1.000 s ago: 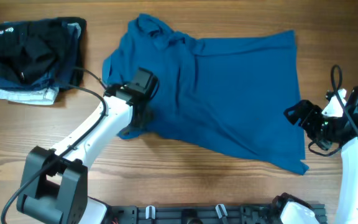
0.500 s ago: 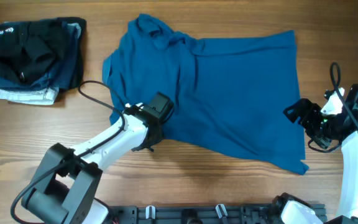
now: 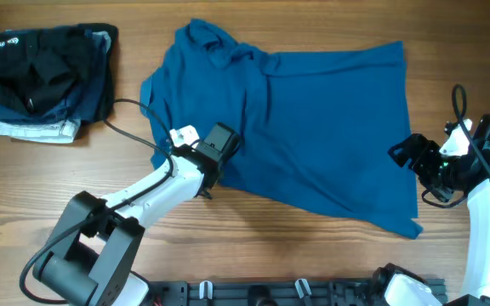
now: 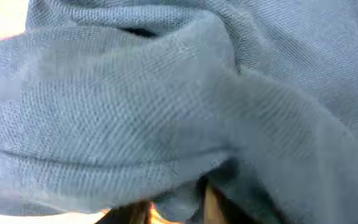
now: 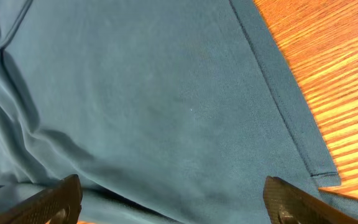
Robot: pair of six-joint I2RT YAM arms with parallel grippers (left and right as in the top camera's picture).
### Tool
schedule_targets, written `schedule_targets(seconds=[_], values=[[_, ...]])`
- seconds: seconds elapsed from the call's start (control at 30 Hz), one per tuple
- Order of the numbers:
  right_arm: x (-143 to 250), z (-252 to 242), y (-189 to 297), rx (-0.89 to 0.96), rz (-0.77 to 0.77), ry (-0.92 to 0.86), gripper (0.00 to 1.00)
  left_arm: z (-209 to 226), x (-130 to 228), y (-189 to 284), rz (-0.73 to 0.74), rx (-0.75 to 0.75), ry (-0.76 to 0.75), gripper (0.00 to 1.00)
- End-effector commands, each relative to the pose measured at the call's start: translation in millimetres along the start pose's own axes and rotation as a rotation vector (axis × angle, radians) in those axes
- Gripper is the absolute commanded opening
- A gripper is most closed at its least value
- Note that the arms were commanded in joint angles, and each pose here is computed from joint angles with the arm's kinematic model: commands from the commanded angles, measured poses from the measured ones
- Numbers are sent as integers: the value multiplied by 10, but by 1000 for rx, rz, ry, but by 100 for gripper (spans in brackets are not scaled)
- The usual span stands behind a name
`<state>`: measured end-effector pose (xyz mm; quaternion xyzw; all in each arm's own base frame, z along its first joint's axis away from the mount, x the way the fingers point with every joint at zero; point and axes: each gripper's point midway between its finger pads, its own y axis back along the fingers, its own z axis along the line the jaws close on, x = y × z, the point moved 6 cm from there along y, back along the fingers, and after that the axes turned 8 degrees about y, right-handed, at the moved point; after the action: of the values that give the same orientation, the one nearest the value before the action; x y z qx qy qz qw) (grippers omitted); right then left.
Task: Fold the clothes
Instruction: 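Grasp the shirt's lower left and lower right edges with both grippers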
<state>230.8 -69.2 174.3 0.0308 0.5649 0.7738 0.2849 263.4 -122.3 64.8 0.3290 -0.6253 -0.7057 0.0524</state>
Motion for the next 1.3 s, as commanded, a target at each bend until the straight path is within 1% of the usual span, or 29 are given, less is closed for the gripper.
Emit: schedule_targets(seconds=[0.0,0.07,0.17,0.27,0.3,0.33,0.37,0.43,0.47,0.5,0.53,0.6,0.7,0.77,0.87,1.0,1.03,1.13,1.2,1.27], values=[[0,23,-26,-20,8,18,94,50,-5,-44,-14,-30,3,4],[0,23,-26,-20,8,18,94,37,-12,49,12,-11,6,4],[-1,23,-26,-20,8,18,93,-23,-257,582,2,42,25,4],[-1,23,-26,-21,8,18,93,27,-463,1130,-24,105,50,4],[1,23,-26,-21,8,18,93,76,-478,1313,-5,133,54,4],[3,23,-26,-21,9,17,93,118,-445,1399,29,151,52,4],[30,21,-25,-19,23,8,90,188,-363,1456,87,156,48,4],[104,-37,-22,32,61,-39,90,331,-252,1463,156,87,77,4],[153,-108,-14,97,83,-80,92,387,-224,1463,170,56,90,4],[189,-188,0,174,92,-150,99,398,-219,1463,173,50,88,4],[227,-286,26,270,94,-235,100,395,-233,1461,162,50,93,4],[252,-381,49,360,82,-304,100,366,-285,1451,124,56,130,4],[432,-471,-104,392,118,-384,100,253,-359,1401,85,87,147,4],[702,-588,-368,409,161,-457,100,257,-455,1291,79,61,183,4],[786,-628,-520,390,150,-496,100,333,-620,1166,75,32,238,4],[785,-635,-520,396,147,-494,99,467,-761,1103,71,5,287,4],[777,-633,-522,393,145,-483,94,471,-782,1097,66,8,295,4],[733,-549,-559,299,155,-389,92,372,-864,1095,32,65,315,4],[760,-419,-580,175,200,-303,91,257,-961,1108,-8,134,339,4],[826,-379,-569,141,244,-261,88,233,-985,1112,-19,149,344,4]])
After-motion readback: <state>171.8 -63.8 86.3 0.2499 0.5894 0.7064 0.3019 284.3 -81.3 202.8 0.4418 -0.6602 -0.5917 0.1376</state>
